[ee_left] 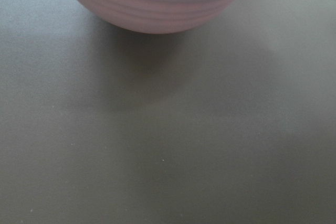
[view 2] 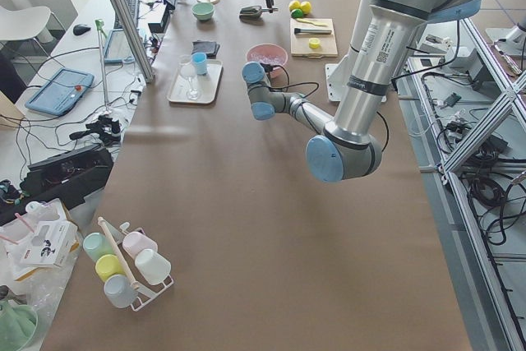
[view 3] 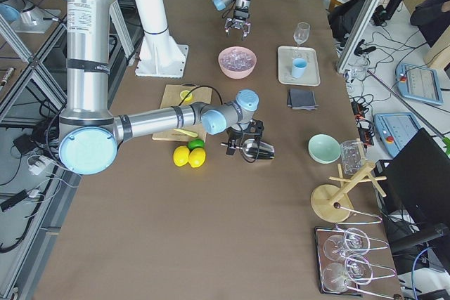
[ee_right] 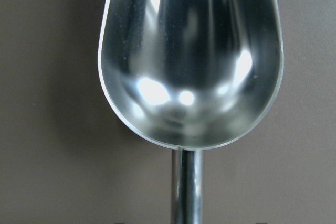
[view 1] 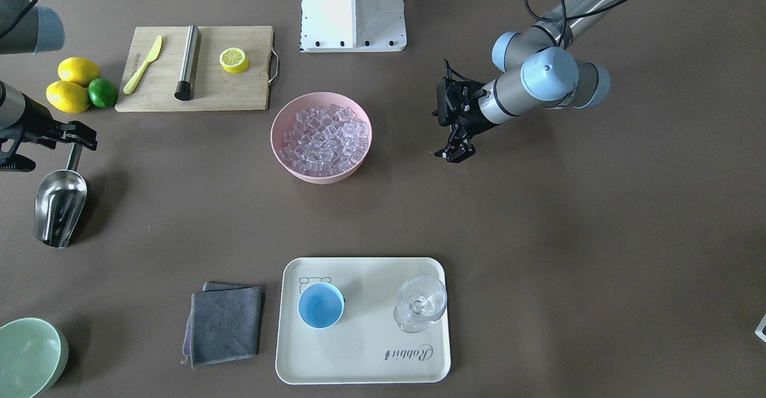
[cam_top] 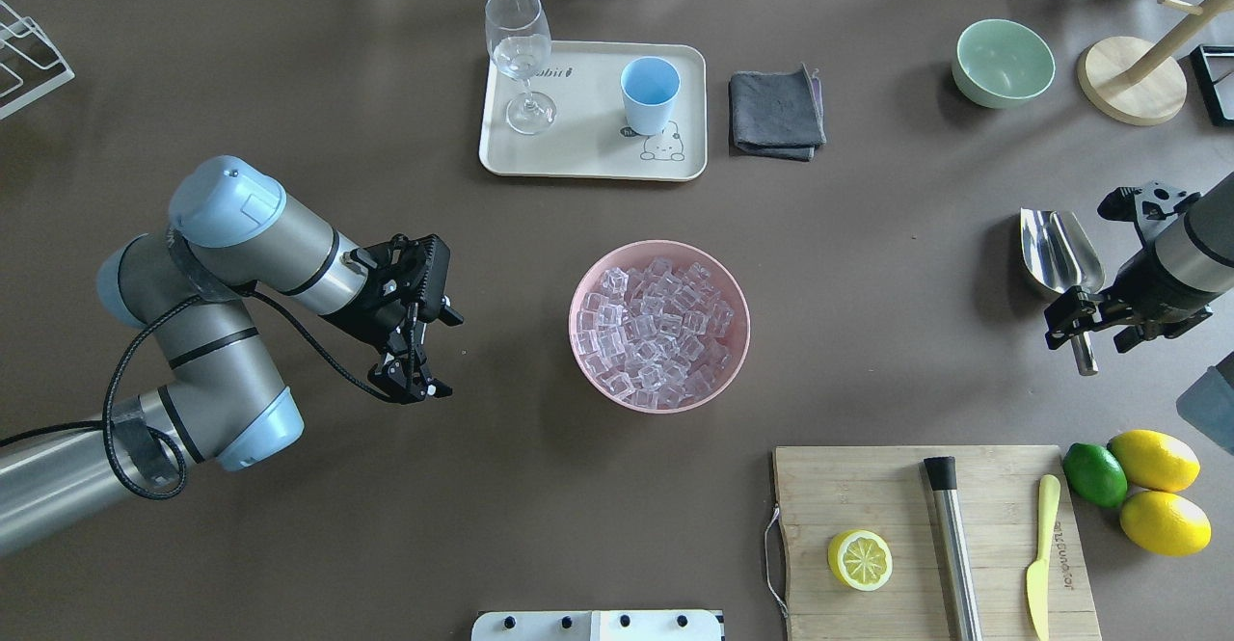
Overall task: Put ice in cup with scoop
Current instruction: 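Move the left gripper toward the pink bowl while the right gripper reaches the metal scoop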
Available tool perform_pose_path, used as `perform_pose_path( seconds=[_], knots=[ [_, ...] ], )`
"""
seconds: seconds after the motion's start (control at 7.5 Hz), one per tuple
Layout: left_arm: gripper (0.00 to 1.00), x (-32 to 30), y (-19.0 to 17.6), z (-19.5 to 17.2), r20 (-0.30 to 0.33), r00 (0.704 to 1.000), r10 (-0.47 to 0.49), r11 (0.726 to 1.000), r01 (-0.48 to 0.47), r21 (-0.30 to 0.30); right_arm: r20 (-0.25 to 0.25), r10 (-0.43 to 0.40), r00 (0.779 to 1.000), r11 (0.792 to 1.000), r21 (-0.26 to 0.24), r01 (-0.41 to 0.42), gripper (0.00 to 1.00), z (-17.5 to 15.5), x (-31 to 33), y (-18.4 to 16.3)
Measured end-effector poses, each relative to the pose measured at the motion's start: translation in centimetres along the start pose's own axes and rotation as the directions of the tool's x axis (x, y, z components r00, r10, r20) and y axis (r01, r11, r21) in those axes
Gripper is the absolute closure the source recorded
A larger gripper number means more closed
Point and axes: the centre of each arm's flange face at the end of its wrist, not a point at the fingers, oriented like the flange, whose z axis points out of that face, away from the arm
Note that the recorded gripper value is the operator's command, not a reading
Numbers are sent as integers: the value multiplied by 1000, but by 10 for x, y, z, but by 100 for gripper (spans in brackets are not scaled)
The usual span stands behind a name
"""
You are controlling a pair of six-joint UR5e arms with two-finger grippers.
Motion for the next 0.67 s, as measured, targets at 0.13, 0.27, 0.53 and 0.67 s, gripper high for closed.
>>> perform_pose_path(
  seconds=[0.13,0.27,0.53,0.67],
  knots=[
    [1,-5,-3,11,-4,1000,14,1000,-14,12,1,-1,1000,1000,-2,1,21,1,-3,1],
    [1,-12,-5,18,-3,1000,23,999,-23,22,8,-4,1000,1000,3,4,32,2,-5,2],
    [1,-28,0,1,33,999,17,999,-19,35,16,-11,1000,1000,9,11,48,3,-7,2],
    [1,-31,-1,-15,55,998,21,999,-24,47,17,-14,1000,1000,10,13,48,3,-7,2]
  ],
)
